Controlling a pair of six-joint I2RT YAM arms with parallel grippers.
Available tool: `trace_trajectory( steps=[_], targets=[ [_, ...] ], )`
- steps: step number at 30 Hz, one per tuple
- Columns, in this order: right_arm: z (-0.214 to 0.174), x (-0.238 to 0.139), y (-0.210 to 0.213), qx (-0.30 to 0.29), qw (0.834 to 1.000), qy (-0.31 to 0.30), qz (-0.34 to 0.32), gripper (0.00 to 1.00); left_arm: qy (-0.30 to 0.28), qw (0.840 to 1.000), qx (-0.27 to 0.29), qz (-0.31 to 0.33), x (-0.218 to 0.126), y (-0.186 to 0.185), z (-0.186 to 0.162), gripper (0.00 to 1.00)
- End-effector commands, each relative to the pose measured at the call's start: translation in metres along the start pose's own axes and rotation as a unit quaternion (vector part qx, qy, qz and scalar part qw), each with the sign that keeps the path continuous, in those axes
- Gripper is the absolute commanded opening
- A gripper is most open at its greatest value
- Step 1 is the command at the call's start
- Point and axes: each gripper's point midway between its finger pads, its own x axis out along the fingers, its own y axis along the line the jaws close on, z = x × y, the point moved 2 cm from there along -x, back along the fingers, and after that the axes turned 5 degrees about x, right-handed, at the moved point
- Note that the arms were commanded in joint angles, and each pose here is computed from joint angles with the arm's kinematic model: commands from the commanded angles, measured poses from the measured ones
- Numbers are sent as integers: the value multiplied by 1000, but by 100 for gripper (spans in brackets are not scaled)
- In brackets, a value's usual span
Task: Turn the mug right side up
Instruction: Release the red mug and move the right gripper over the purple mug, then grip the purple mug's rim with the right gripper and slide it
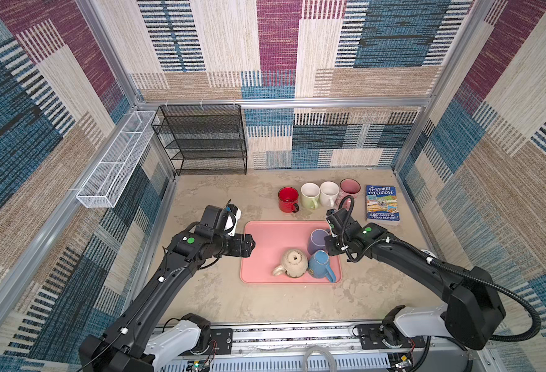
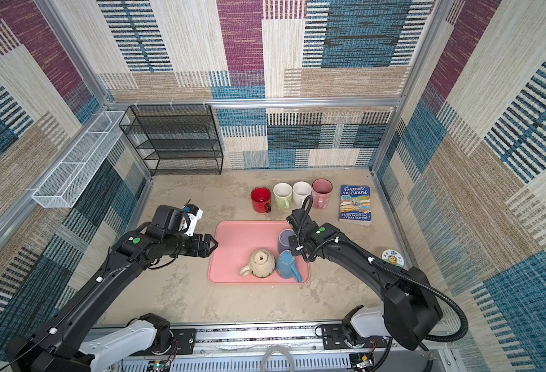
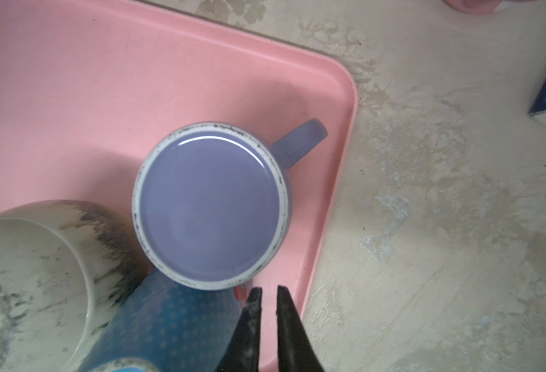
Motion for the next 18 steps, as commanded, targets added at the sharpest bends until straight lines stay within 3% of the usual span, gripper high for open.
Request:
trace_trajectory(
  steps=[1,18],
  targets=[
    [4,3,13,2,999,-6,33,14,3,1000,9,2,1,1,-1,87],
    [37,23,53,-13,995,-17,95,14,3,1000,9,6,1,2,-1,87]
  ],
)
